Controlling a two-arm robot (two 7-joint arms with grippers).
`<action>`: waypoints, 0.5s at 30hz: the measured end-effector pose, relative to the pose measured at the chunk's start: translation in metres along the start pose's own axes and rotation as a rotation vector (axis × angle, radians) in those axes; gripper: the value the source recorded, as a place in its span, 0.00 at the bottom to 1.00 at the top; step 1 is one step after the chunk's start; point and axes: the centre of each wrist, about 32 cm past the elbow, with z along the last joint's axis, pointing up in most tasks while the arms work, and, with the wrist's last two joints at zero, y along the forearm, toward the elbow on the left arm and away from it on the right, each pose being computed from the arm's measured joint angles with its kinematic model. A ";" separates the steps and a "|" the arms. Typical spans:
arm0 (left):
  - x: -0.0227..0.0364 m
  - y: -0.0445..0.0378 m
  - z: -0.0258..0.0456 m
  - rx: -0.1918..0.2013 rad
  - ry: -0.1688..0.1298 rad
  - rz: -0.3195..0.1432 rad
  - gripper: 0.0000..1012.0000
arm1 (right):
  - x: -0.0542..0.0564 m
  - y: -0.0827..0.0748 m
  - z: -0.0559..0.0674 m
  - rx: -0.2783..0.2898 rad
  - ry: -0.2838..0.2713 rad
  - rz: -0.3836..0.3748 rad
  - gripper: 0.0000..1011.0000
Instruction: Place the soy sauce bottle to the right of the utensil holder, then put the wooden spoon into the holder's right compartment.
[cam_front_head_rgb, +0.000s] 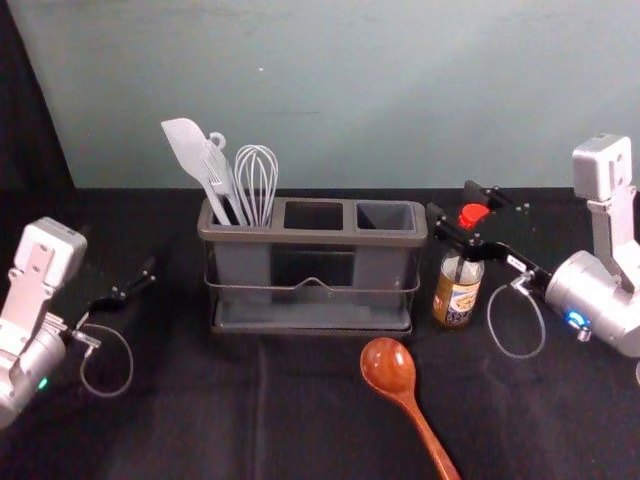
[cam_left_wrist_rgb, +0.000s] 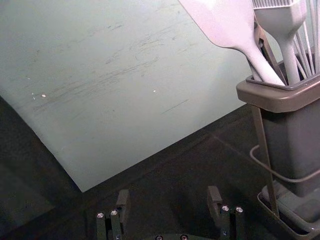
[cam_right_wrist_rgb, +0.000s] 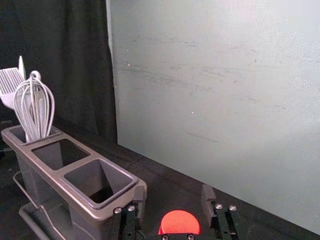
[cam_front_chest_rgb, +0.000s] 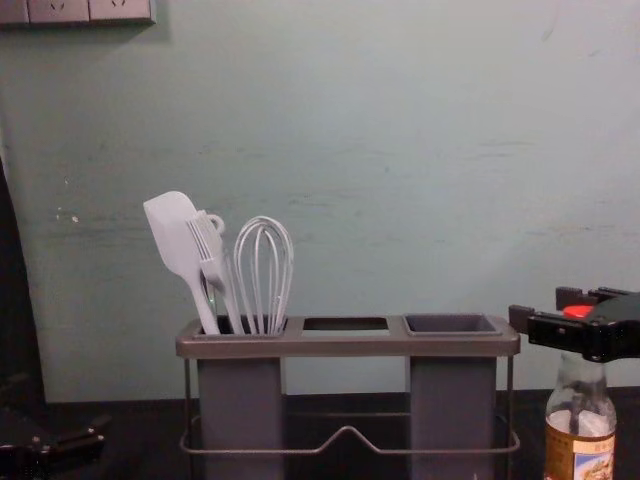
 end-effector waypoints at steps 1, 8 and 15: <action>0.0000 0.0000 0.0000 0.000 0.000 0.000 1.00 | 0.000 0.000 0.000 0.000 0.000 0.000 0.73; 0.0000 0.0000 0.0000 0.000 0.000 0.000 1.00 | 0.000 0.000 0.000 0.000 -0.001 -0.002 0.91; 0.0000 0.0000 0.0000 0.000 0.000 0.000 1.00 | 0.000 0.000 0.000 0.000 -0.001 -0.001 0.99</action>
